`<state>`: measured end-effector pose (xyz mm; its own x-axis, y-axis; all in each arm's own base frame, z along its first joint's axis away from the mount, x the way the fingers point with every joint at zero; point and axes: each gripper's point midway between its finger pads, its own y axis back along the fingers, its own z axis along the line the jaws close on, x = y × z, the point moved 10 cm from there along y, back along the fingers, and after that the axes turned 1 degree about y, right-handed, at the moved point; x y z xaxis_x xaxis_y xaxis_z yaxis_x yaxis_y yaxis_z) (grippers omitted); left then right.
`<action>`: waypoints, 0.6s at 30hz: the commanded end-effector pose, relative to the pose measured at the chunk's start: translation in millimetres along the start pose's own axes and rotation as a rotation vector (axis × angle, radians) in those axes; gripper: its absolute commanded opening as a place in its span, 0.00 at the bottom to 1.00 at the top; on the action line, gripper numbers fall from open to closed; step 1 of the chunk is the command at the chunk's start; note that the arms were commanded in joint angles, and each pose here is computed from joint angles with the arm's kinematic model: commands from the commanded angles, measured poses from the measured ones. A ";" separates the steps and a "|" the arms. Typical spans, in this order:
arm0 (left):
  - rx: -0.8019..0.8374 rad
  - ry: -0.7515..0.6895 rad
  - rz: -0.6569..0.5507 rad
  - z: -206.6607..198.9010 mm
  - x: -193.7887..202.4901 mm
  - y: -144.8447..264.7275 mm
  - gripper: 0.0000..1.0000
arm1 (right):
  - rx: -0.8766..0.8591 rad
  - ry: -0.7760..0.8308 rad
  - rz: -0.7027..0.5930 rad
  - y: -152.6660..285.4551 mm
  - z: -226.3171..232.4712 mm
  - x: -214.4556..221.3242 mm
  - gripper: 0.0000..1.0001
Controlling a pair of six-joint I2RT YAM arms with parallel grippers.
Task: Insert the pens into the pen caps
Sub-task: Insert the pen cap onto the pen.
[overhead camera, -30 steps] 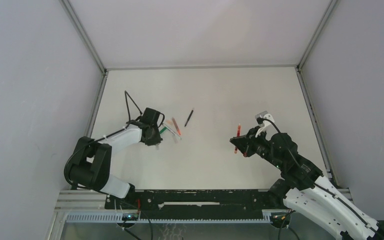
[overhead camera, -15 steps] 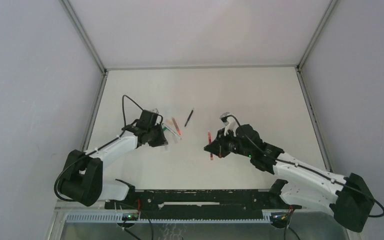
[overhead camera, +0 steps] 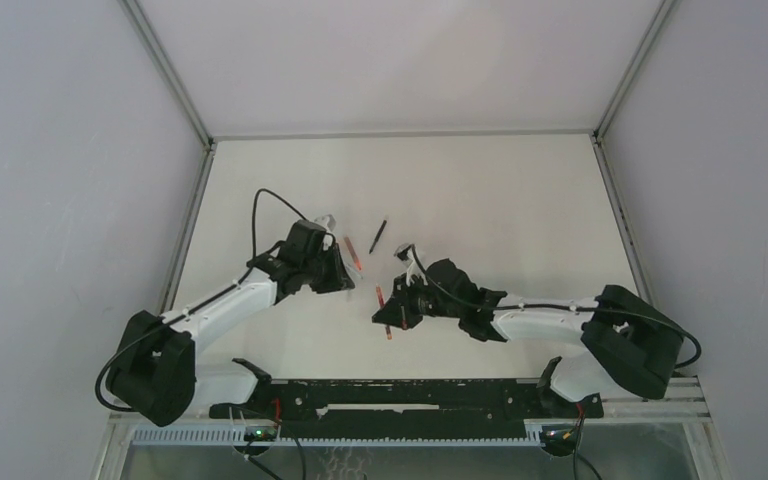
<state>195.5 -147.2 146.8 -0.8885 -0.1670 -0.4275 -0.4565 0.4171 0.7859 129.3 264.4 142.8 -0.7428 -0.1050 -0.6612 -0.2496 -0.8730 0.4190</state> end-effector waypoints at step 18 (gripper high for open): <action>0.333 -0.016 -0.248 -59.2 -37.7 62.6 0.23 | -0.146 -0.022 -0.049 -47.5 26.0 -19.0 0.00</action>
<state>194.0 -161.3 209.5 -0.8016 -0.2441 -0.5457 -0.5721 0.5780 0.5819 132.1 303.6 125.1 -0.7784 -0.1275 -0.6147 -0.1737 -0.8972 0.4061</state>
